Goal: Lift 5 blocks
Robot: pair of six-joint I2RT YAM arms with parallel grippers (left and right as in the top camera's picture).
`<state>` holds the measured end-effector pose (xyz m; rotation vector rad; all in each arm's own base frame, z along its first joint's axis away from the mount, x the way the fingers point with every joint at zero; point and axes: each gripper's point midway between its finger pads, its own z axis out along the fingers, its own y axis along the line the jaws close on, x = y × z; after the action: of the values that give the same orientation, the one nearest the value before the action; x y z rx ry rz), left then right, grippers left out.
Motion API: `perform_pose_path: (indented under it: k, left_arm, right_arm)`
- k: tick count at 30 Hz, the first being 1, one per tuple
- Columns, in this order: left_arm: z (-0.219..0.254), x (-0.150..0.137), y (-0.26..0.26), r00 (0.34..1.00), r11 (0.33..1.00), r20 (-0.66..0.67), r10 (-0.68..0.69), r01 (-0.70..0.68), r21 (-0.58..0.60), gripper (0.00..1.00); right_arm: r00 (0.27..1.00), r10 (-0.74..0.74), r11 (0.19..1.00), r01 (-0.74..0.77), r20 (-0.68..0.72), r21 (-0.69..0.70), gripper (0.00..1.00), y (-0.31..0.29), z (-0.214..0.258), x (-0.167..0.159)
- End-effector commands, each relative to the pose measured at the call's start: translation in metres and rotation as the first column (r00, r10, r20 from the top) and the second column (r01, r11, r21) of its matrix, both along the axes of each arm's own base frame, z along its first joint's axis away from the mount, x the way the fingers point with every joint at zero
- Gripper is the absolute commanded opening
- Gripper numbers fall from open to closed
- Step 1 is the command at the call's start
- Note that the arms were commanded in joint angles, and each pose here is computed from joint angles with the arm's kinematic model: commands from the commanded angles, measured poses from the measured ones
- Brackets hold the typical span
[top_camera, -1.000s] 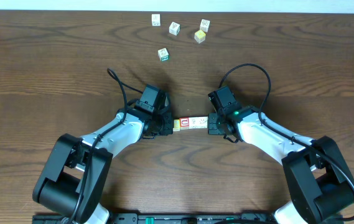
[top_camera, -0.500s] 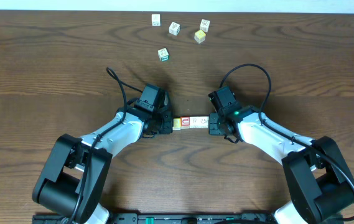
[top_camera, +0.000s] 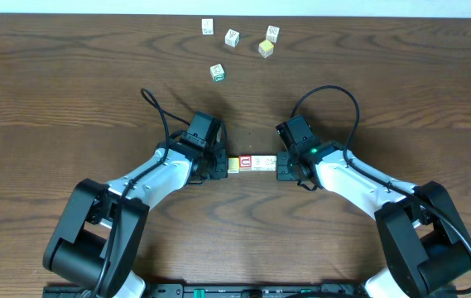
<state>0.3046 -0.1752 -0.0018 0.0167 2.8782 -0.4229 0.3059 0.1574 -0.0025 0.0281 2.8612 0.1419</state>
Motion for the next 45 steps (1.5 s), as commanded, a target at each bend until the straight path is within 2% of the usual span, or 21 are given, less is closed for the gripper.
perform_pose_path:
  k: [1, 8, 13, 17, 21, 26, 31, 35, 40, 41, 43, 45]
  left_arm:
    - [-0.002, 0.004, 0.014, 1.000, 0.997, 0.022, 0.022, -0.024, 0.079, 0.08]
    - [0.000, 0.017, 0.039, 0.993, 0.980, 0.087, 0.074, -0.089, 0.180, 0.07]
    - [0.017, 0.028, 0.052, 0.983, 0.972, 0.148, 0.112, -0.139, 0.189, 0.07]
    - [0.046, 0.042, 0.070, 0.955, 0.955, 0.256, 0.149, -0.206, 0.214, 0.07]
    - [0.077, 0.048, 0.074, 0.934, 0.961, 0.335, 0.120, -0.194, 0.196, 0.07]
    - [0.140, 0.045, 0.089, 0.866, 0.956, 0.481, 0.138, -0.243, 0.163, 0.07]
    - [0.220, 0.022, 0.120, 0.727, 0.929, 0.664, 0.175, -0.345, 0.132, 0.07]
    - [0.290, -0.017, 0.146, 0.556, 0.915, 0.805, 0.206, -0.402, 0.044, 0.07]
    - [0.356, -0.086, 0.174, 0.319, 0.910, 0.910, 0.263, -0.395, -0.124, 0.07]
    - [0.368, -0.114, 0.185, 0.250, 0.908, 0.929, 0.273, -0.386, -0.163, 0.07]
    - [0.369, -0.143, 0.201, 0.199, 0.891, 0.935, 0.294, -0.410, -0.193, 0.07]
    - [0.362, -0.164, 0.215, 0.183, 0.876, 0.935, 0.303, -0.440, -0.198, 0.07]
  right_arm:
    - [1.000, 0.006, 1.000, -0.006, 0.008, 0.007, 0.01, 0.004, 0.005, -0.002]
    - [1.000, -0.009, 0.999, 0.010, 0.026, -0.048, 0.01, -0.007, 0.005, 0.000]
    - [1.000, -0.002, 0.996, 0.004, 0.029, -0.092, 0.01, -0.014, 0.005, 0.000]
    - [0.997, -0.032, 0.978, 0.045, 0.064, -0.203, 0.01, -0.037, 0.007, 0.004]
    - [0.994, -0.075, 0.970, 0.092, 0.083, -0.225, 0.01, -0.052, 0.017, 0.013]
    - [0.965, -0.159, 0.954, 0.204, 0.206, -0.218, 0.01, -0.086, 0.067, 0.042]
    - [0.904, -0.197, 0.949, 0.272, 0.380, -0.156, 0.01, -0.123, 0.141, 0.059]
    - [0.839, -0.213, 0.947, 0.303, 0.501, -0.105, 0.02, -0.151, 0.197, 0.050]
    - [0.805, -0.193, 0.953, 0.289, 0.561, -0.087, 0.07, -0.165, 0.233, 0.025]
    - [0.807, -0.193, 0.953, 0.289, 0.558, -0.089, 0.07, -0.166, 0.237, 0.015]
    - [0.816, -0.192, 0.954, 0.285, 0.546, -0.090, 0.10, -0.166, 0.237, 0.007]
    - [0.826, -0.189, 0.956, 0.278, 0.531, -0.094, 0.19, -0.166, 0.234, 0.003]
